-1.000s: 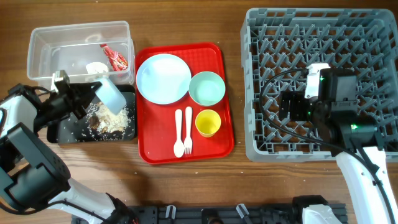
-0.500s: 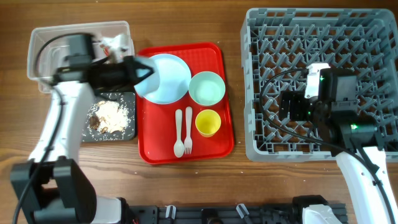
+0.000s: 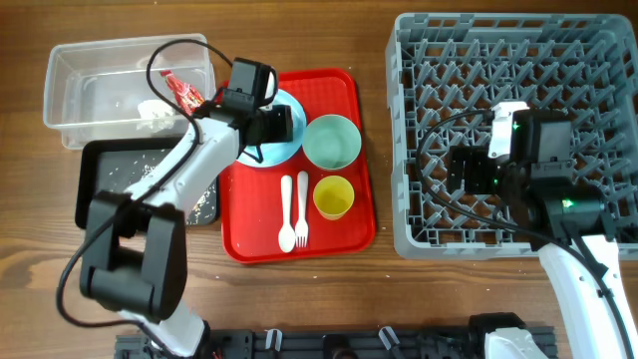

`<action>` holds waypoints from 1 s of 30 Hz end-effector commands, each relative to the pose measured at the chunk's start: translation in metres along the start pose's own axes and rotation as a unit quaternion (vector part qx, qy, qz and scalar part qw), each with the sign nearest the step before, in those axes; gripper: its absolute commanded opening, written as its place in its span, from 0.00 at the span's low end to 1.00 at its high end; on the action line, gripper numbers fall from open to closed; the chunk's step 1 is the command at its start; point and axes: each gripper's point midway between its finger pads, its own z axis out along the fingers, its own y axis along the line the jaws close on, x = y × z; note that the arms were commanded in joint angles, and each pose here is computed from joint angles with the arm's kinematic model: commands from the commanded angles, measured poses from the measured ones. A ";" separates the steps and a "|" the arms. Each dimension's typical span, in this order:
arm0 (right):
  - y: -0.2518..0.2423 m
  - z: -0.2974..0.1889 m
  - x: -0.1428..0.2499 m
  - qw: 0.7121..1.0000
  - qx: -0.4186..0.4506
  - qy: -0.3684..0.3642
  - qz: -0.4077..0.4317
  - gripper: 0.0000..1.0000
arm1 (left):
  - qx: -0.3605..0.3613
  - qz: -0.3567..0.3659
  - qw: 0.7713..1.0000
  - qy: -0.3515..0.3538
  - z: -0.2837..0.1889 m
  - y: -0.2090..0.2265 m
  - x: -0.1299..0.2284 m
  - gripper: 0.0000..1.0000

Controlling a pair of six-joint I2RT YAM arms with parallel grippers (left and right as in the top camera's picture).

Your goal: Sort waste into correct bins and load items into the dishwasher rack

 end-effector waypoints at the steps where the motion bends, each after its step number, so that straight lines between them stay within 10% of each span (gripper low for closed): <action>1: 0.004 -0.003 -0.008 1.000 -0.011 -0.008 -0.001 1.00 | 0.113 0.018 0.993 0.002 -0.063 -0.055 0.002 0.60; 12: 0.004 -0.003 -0.007 1.000 -0.011 -0.006 -0.001 1.00 | -0.010 0.081 0.976 0.202 -0.012 -0.066 0.135 0.51; 14: 0.004 -0.003 -0.006 1.000 -0.011 -0.006 -0.001 1.00 | -0.016 0.071 0.975 0.209 -0.005 -0.065 0.138 0.05; 18: 0.005 -0.003 -0.014 1.000 -0.011 -0.021 -0.001 1.00 | 0.009 0.069 0.982 0.176 -0.020 -0.077 0.117 0.04; 22: 0.043 -0.011 -0.049 0.988 -0.123 -0.092 -0.013 1.00 | 0.196 0.023 0.978 0.072 -0.077 -0.118 0.040 0.04; 25: 0.105 -0.037 -0.063 0.940 -0.315 -0.124 -0.044 1.00 | 0.361 -0.053 0.931 0.030 -0.104 -0.133 -0.019 0.04; 30: 0.151 -0.053 -0.060 0.859 -0.487 -0.123 -0.100 1.00 | 0.522 -0.049 0.844 0.111 -0.131 -0.162 -0.015 0.04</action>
